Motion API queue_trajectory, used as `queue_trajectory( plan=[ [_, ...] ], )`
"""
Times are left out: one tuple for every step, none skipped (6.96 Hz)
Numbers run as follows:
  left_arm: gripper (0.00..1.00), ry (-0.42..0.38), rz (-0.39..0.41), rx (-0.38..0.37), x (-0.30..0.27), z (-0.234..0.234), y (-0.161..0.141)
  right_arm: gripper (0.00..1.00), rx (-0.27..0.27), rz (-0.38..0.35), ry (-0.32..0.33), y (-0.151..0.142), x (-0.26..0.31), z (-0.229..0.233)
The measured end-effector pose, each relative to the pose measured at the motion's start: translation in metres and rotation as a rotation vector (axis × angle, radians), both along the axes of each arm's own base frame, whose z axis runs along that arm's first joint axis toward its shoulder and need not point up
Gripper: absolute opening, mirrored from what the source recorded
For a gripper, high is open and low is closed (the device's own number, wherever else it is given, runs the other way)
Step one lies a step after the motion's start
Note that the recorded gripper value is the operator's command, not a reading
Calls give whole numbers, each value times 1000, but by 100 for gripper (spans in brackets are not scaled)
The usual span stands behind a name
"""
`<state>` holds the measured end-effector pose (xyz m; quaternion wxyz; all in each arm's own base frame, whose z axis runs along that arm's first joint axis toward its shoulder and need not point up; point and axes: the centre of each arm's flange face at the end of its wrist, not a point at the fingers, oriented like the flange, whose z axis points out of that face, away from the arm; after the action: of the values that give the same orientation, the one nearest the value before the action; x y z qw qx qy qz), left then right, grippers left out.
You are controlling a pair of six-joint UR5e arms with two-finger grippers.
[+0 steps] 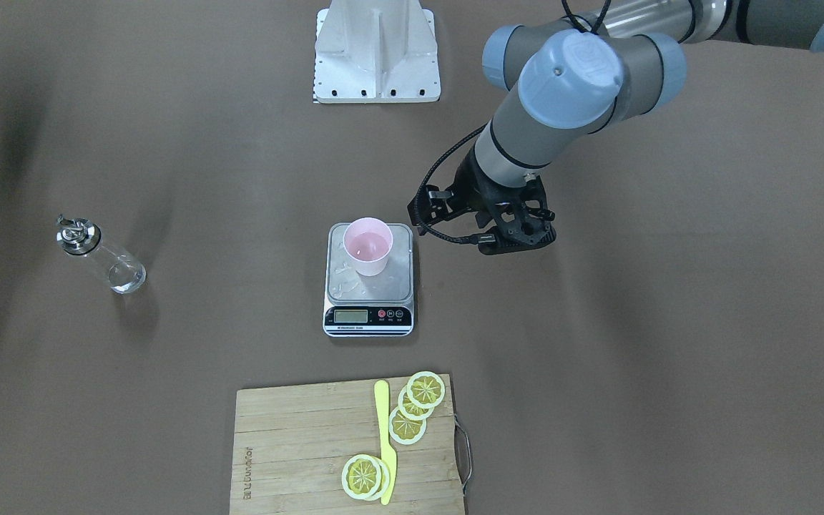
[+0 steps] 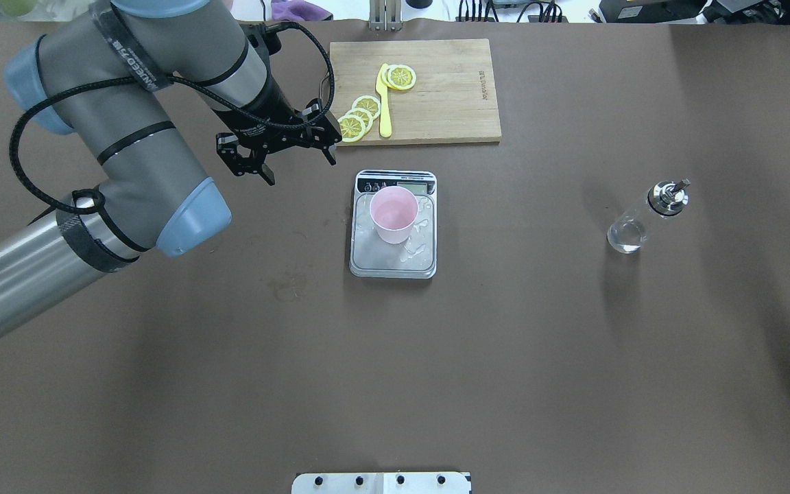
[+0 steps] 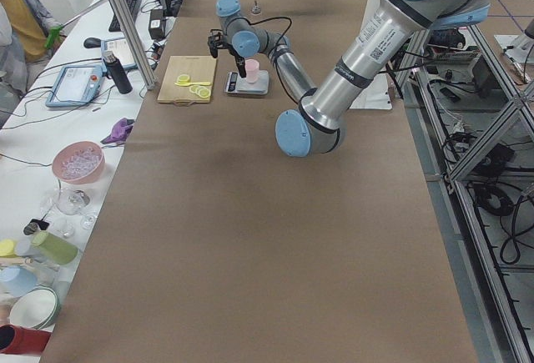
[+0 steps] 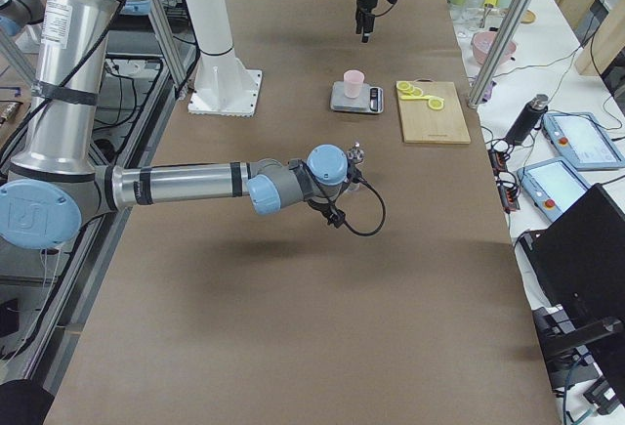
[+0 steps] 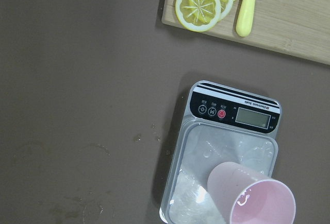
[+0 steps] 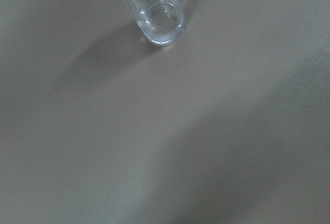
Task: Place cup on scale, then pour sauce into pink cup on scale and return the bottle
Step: 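Lift the left gripper away from the cup while the right gripper reaches the glass dispenser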
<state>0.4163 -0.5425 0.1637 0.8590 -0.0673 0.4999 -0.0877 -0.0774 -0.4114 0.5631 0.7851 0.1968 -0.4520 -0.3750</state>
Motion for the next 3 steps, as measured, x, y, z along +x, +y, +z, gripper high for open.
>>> queue_trajectory(
  plan=[
    [98, 1, -5, -1, -5, 2, -1, 88, 19, 26, -33, 0, -15, -8],
    [98, -1, -9, -4, -9, 2, -2, 88, 40, 75, -74, 0, -29, -10],
    [98, -3, -12, -8, -11, 3, -3, 88, 58, 132, -121, -1, -42, -5]
  ],
)
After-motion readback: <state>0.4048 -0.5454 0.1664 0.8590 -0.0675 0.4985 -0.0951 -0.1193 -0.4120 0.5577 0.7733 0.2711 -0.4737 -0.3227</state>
